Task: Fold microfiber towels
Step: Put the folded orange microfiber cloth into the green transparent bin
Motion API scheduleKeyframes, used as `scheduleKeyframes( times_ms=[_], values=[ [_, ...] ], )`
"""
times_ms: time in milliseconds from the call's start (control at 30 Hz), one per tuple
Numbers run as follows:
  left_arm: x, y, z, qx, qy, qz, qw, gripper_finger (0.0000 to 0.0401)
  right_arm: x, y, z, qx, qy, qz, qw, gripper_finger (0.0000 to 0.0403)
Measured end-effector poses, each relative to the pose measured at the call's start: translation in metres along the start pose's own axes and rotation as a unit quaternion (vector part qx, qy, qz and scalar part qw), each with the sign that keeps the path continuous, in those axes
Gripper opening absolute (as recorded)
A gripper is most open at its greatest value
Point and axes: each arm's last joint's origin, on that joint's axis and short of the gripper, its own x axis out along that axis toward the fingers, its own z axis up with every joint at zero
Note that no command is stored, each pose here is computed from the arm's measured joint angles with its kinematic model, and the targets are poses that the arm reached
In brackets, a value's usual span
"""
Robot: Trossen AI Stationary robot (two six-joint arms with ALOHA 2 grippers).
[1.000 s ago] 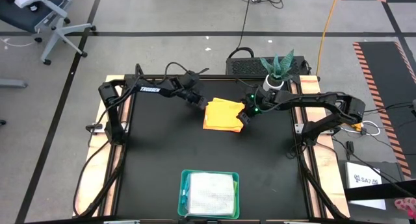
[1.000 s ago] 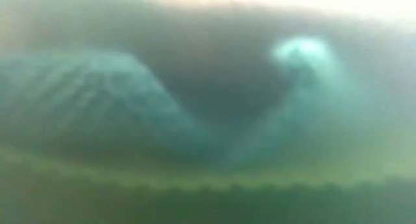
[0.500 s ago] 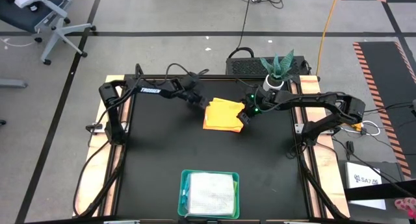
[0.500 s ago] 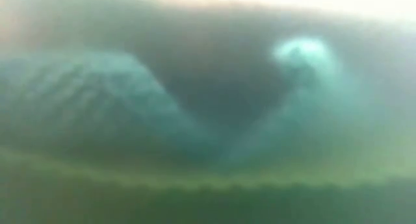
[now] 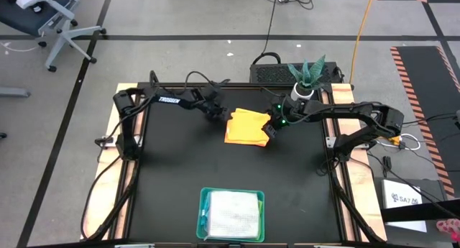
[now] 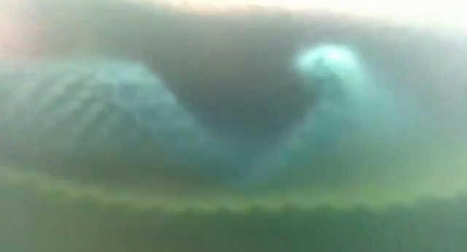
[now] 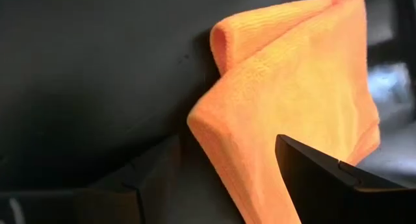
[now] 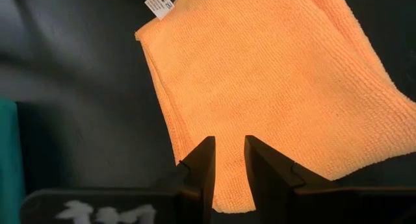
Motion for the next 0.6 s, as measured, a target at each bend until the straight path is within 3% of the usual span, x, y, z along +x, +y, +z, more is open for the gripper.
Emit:
scheduleKeyframes(
  times_ms=[400,600],
  values=[
    [0.014,-0.010,0.003,-0.004,-0.046,-0.040,0.998,0.0254,0.000,0.000,0.000,0.002,-0.001,0.001,1.000,0.0073],
    [0.013,-0.009,0.005,-0.013,-0.044,-0.050,0.998,0.0189,0.000,0.000,0.000,0.003,-0.001,0.001,1.000,0.0073]
  ],
)
